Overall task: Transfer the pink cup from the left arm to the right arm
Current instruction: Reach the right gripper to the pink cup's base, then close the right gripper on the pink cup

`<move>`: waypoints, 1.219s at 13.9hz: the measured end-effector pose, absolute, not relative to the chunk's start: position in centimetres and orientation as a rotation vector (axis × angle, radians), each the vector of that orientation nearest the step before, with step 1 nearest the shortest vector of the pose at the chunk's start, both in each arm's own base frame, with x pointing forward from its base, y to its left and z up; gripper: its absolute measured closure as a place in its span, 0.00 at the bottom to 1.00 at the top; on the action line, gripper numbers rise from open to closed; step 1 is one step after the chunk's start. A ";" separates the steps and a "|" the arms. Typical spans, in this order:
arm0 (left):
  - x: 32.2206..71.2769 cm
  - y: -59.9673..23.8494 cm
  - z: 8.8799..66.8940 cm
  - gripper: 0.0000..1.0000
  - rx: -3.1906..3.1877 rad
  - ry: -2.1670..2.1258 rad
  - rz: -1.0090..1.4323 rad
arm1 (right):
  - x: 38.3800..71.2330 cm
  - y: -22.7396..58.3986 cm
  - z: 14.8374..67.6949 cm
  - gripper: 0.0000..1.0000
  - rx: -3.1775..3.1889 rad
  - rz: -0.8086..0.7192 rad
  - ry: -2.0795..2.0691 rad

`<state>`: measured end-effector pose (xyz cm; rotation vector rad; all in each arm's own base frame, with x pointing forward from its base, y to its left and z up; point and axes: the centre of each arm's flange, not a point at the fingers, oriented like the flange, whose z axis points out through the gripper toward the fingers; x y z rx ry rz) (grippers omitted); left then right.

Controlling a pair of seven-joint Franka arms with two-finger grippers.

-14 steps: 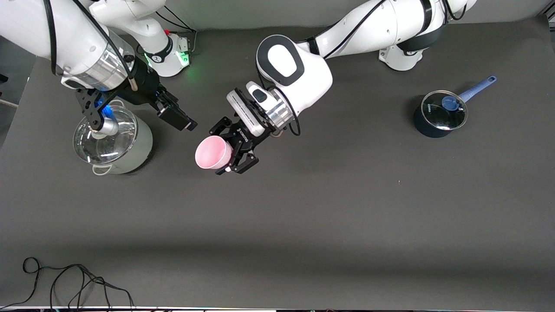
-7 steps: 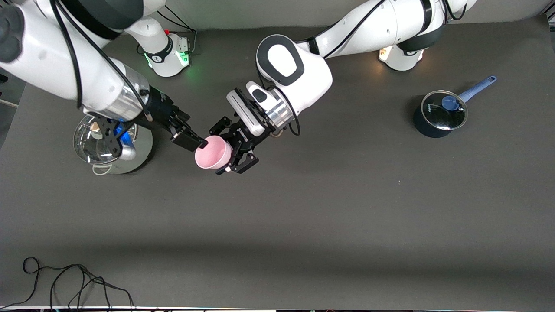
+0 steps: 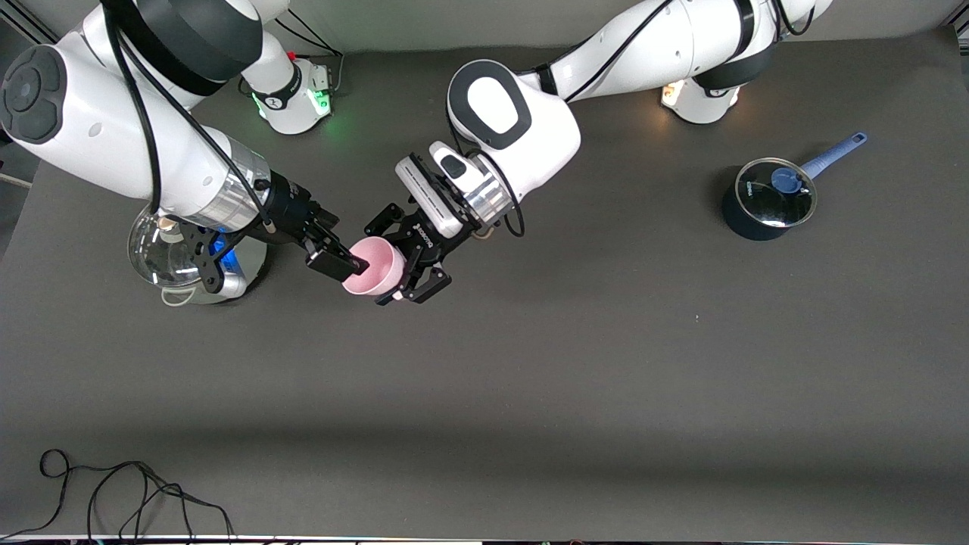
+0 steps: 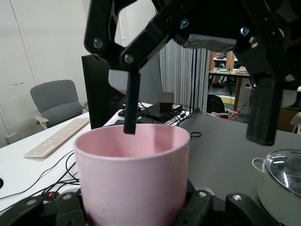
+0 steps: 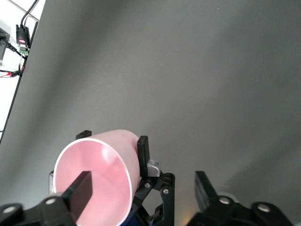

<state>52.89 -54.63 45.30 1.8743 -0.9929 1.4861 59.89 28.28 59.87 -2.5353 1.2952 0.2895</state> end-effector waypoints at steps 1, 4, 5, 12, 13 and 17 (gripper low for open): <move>52.9 -54.6 45.3 0.34 1.874 -0.992 1.487 | 60.0 28.4 59.7 0.07 -2.536 0.292 1.296; 52.9 -54.7 45.4 0.34 1.873 -0.991 1.488 | 60.2 28.6 59.1 0.38 -2.535 0.293 1.297; 52.9 -54.7 45.4 0.34 1.873 -0.991 1.488 | 60.2 28.6 59.1 0.50 -2.535 0.293 1.297; 52.7 -54.9 45.4 0.34 1.868 -1.003 1.491 | 60.3 28.6 59.2 0.96 -2.533 0.290 1.295; 52.7 -54.8 45.4 0.34 1.868 -1.004 1.492 | 60.3 28.6 59.2 0.96 -2.533 0.290 1.295; 53.0 -54.6 45.4 0.17 1.874 -0.989 1.491 | 60.2 28.8 59.2 0.96 -2.530 0.286 1.293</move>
